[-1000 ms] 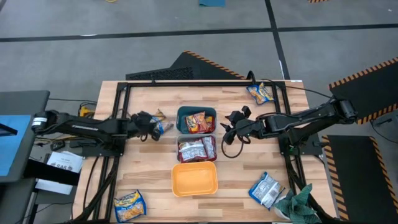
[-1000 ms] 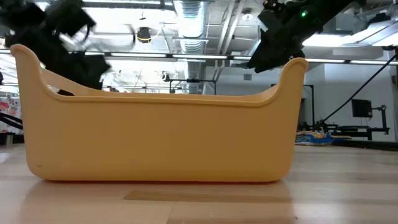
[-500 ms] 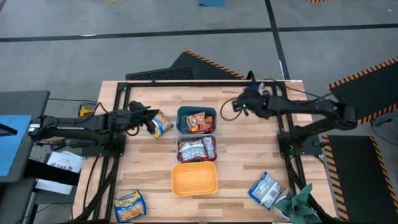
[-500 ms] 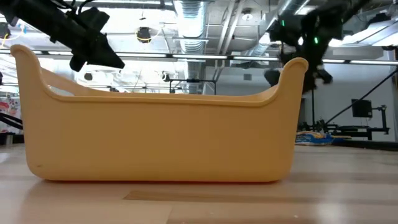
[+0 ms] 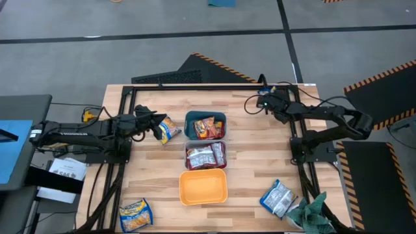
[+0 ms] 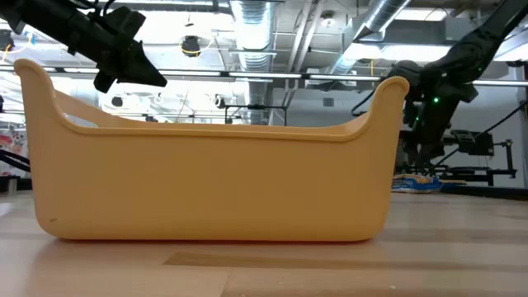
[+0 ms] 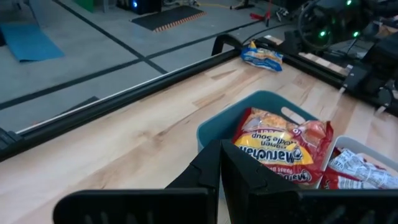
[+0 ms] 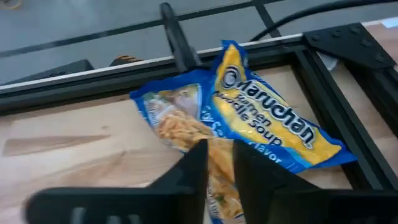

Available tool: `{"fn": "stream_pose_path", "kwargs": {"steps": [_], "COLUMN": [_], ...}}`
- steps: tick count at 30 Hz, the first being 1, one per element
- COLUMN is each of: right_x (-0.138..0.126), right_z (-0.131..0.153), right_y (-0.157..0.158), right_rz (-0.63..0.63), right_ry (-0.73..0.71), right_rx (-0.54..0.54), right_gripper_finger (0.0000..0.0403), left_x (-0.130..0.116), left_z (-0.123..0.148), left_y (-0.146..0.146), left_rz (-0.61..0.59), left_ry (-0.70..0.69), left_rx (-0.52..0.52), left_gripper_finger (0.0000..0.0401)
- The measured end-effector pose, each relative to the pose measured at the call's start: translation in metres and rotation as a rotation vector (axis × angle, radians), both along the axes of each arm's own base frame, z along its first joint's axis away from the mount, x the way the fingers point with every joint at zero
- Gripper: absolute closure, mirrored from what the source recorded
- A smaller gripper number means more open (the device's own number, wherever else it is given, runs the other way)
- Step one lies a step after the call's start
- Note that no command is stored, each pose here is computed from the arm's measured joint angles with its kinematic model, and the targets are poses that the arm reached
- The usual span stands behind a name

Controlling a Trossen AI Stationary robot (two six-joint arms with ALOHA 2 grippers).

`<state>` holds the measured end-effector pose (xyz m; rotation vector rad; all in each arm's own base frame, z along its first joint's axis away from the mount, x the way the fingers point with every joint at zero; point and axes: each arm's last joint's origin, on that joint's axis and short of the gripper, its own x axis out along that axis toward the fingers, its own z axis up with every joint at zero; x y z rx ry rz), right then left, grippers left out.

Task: Sort Maruchan noodles
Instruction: Adjust the blue noodle packs

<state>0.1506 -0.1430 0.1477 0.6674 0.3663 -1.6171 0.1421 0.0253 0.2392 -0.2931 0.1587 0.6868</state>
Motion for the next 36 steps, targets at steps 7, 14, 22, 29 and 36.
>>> {"fn": "stream_pose_path", "kwargs": {"steps": [7,14,22,29,36], "right_x": [-0.006,-0.002,0.007,0.023,0.039], "right_z": [0.001,-0.020,-0.049,-0.049,-0.037], "right_y": [-0.006,-0.013,-0.024,0.001,0.065], "right_rz": [-0.051,-0.068,-0.085,0.088,0.368], "right_ry": [0.038,0.093,0.167,0.235,0.272], "right_rx": [-0.049,0.006,0.000,0.041,0.113], "right_gripper_finger": [0.0391,0.0392,0.0390,0.0389,0.0389], "left_x": [0.000,0.001,0.001,0.001,0.002], "left_z": [0.001,0.003,0.003,0.004,0.003], "left_y": [0.000,0.000,0.000,0.000,-0.001], "left_rz": [0.000,-0.005,-0.008,-0.014,-0.046], "left_ry": [-0.008,-0.011,-0.013,-0.016,-0.016], "left_rx": [0.002,0.021,0.028,0.029,0.019], "left_gripper_finger": [0.0401,0.0401,0.0401,0.0401,0.0401]}}
